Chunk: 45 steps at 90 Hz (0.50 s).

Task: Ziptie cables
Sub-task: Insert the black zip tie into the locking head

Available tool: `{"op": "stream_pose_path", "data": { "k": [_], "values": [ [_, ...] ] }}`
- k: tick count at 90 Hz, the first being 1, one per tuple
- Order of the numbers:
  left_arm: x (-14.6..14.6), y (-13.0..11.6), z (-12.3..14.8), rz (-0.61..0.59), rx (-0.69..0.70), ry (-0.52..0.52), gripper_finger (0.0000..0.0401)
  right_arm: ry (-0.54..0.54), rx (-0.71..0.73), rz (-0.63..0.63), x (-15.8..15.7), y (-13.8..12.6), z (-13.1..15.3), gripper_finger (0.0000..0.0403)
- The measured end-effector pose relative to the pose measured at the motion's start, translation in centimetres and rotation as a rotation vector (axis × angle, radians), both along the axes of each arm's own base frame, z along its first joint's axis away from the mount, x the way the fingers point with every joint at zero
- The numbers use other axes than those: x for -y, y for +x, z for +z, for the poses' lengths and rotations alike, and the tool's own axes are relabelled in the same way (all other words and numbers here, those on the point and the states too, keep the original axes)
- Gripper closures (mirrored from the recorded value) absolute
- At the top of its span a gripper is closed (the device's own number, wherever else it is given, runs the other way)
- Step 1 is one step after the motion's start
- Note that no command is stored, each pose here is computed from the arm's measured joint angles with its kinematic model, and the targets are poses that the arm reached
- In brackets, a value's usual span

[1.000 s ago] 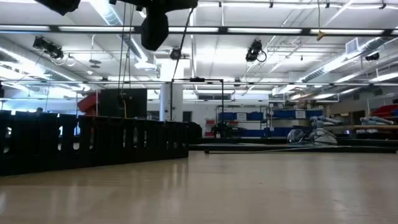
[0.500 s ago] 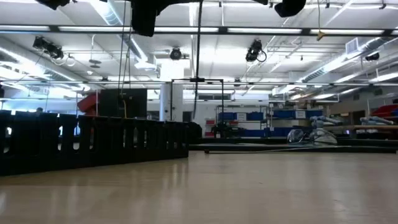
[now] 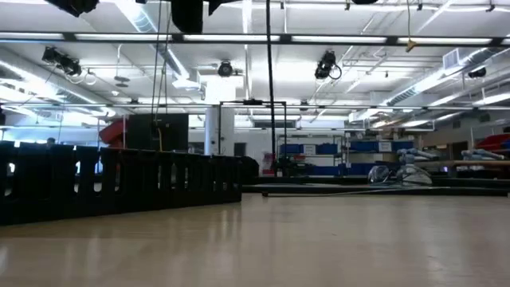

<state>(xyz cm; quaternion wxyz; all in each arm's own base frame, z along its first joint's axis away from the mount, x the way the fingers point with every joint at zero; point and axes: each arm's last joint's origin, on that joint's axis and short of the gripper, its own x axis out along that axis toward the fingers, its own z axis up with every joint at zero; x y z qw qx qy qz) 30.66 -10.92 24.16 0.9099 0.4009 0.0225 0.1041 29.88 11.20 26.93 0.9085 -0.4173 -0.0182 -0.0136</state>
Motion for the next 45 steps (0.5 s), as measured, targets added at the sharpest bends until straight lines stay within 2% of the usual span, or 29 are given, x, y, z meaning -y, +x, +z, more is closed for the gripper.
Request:
{"op": "stream_pose_path", "data": {
  "k": [15,45],
  "values": [
    [0.13,0.16,0.39,-0.020,0.011,-0.003,0.0401,0.062,-0.005,0.006,0.31,0.13,-0.05,0.0278],
    [0.17,0.19,0.43,-0.030,0.010,-0.001,0.0401,0.065,-0.019,0.000,0.46,0.19,-0.20,0.0310]
  ]
}}
